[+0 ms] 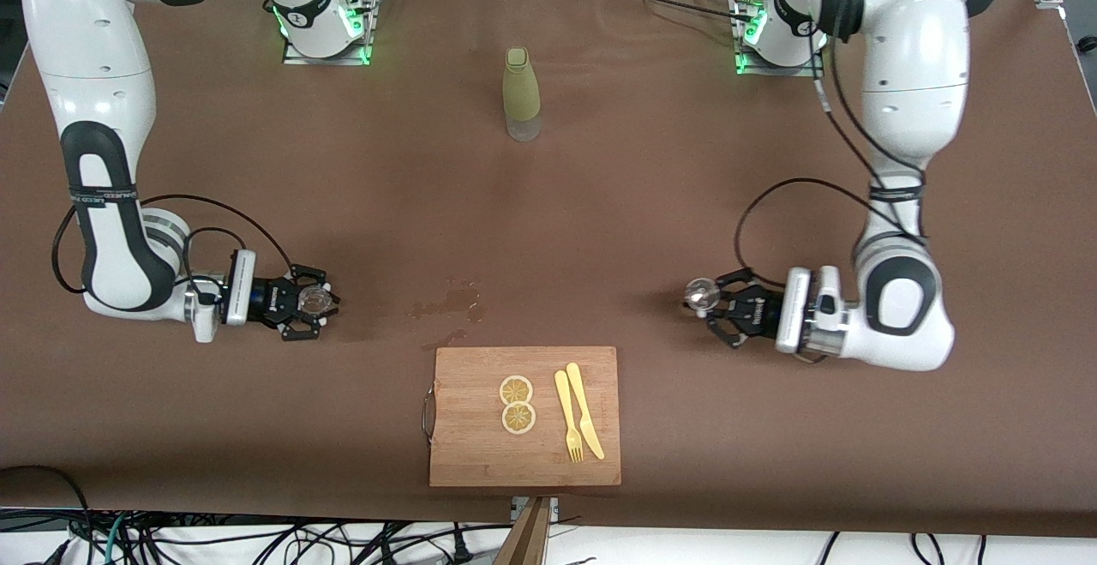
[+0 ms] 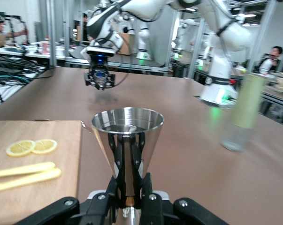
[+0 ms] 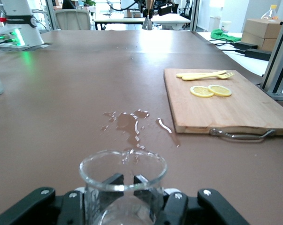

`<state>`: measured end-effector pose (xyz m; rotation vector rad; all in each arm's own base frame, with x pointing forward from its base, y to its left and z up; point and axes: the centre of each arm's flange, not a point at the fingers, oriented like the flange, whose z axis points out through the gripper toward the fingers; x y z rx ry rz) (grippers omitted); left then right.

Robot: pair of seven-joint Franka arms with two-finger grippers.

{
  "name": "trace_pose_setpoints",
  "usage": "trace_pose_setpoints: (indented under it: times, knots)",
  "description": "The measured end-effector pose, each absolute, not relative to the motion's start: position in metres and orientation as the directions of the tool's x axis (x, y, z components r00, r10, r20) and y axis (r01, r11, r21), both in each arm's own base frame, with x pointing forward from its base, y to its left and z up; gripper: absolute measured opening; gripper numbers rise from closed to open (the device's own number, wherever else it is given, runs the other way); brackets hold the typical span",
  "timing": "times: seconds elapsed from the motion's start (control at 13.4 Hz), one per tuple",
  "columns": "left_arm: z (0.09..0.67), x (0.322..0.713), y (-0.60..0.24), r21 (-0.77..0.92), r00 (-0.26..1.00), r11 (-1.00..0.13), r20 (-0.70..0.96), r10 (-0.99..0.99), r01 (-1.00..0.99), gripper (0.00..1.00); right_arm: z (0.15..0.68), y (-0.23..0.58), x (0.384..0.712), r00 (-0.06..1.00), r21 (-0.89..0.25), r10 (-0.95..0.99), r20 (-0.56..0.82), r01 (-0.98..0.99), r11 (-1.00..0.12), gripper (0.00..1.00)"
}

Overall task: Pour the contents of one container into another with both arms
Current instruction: 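Tilt the glass cup upright and move both grippers apart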

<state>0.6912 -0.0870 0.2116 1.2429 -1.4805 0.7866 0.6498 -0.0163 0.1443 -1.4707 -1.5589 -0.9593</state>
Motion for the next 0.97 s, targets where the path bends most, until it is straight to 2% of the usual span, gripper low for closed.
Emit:
trace_pose_setpoints:
  times: [0.45, 0.97]
  knots:
    - [0.185, 0.651, 0.019, 0.103, -0.02, 0.396, 0.955, -0.296, -0.912, 0.21, 0.105, -0.072, 0.606, -0.064, 0.061, 0.34, 0.938, 0.998, 0.021, 0.21]
    - [0.126, 0.623, 0.068, 0.027, -0.082, 0.417, 0.967, -0.242, -0.909, 0.21, 0.071, -0.085, 0.593, -0.044, 0.055, 0.332, 0.942, 0.998, -0.024, 0.28]
